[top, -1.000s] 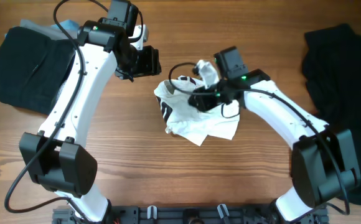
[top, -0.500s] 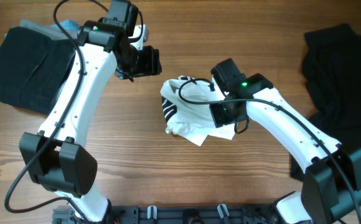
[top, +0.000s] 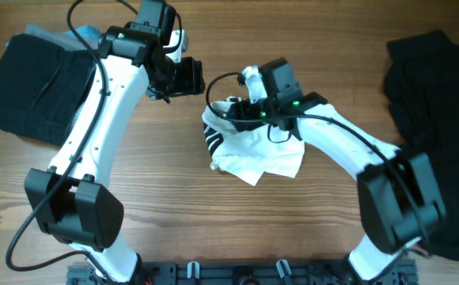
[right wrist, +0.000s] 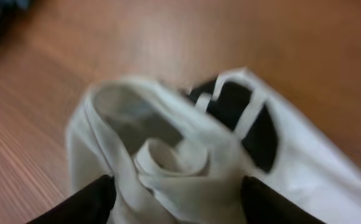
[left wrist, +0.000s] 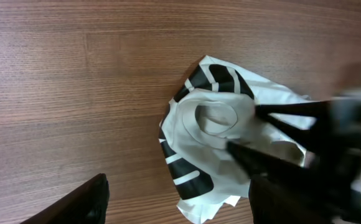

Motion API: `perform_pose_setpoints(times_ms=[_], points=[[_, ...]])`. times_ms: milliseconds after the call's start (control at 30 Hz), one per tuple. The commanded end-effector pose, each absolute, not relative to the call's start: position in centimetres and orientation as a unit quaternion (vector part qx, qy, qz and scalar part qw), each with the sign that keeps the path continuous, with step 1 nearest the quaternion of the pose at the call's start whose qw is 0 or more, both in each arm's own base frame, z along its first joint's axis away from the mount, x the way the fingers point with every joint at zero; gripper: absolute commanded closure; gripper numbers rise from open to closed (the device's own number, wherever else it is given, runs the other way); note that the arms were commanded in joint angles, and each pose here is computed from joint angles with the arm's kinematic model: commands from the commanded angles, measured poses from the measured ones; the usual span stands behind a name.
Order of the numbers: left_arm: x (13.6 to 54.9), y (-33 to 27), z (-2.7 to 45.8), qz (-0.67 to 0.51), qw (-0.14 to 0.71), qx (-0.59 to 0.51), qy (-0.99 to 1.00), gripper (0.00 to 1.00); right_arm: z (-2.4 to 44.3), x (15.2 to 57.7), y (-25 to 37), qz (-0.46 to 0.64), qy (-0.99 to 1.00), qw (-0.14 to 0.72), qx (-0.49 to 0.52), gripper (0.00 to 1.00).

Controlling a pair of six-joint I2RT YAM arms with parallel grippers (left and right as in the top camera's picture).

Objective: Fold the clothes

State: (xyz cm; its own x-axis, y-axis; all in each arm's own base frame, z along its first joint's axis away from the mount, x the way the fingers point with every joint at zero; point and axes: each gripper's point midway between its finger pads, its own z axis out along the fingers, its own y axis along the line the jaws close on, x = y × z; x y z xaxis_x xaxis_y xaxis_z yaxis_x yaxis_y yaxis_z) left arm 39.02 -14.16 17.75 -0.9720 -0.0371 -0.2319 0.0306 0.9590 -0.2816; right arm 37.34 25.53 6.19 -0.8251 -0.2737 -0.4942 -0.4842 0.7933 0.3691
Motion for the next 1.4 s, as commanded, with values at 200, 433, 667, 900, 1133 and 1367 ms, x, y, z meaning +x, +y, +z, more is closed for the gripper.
perform_pose_setpoints(times_ms=[200, 433, 667, 900, 1133, 1367], points=[[39.5, -14.0, 17.8, -0.141, 0.127, 0.004, 0.982, 0.27, 4.8, 39.9, 23.9, 0.186, 0.947, 0.24, -0.108, 0.77], [39.5, -14.0, 17.8, -0.141, 0.127, 0.004, 0.982, 0.26, 10.8, 40.8, 18.5, 0.172, 0.944, 0.278, -0.053, 0.96], [39.5, -14.0, 17.8, -0.141, 0.127, 0.004, 0.982, 0.25, 12.9, 35.8, 13.4, 0.09, 0.968, 0.23, -0.035, 0.94], [39.5, -14.0, 17.8, -0.141, 0.127, 0.005, 0.982, 0.19, 9.1, 33.4, 7.5, -0.006, 0.984, 0.141, 0.106, 0.79], [39.5, -14.0, 17.8, -0.141, 0.126, 0.004, 0.982, 0.14, 9.7, 37.1, 14.4, 0.168, 0.962, 0.195, -0.094, 0.33], [39.5, -14.0, 17.8, -0.141, 0.127, 0.005, 0.982, 0.14, 5.4, 35.7, 15.4, 0.208, 0.968, 0.111, -0.082, 0.96]])
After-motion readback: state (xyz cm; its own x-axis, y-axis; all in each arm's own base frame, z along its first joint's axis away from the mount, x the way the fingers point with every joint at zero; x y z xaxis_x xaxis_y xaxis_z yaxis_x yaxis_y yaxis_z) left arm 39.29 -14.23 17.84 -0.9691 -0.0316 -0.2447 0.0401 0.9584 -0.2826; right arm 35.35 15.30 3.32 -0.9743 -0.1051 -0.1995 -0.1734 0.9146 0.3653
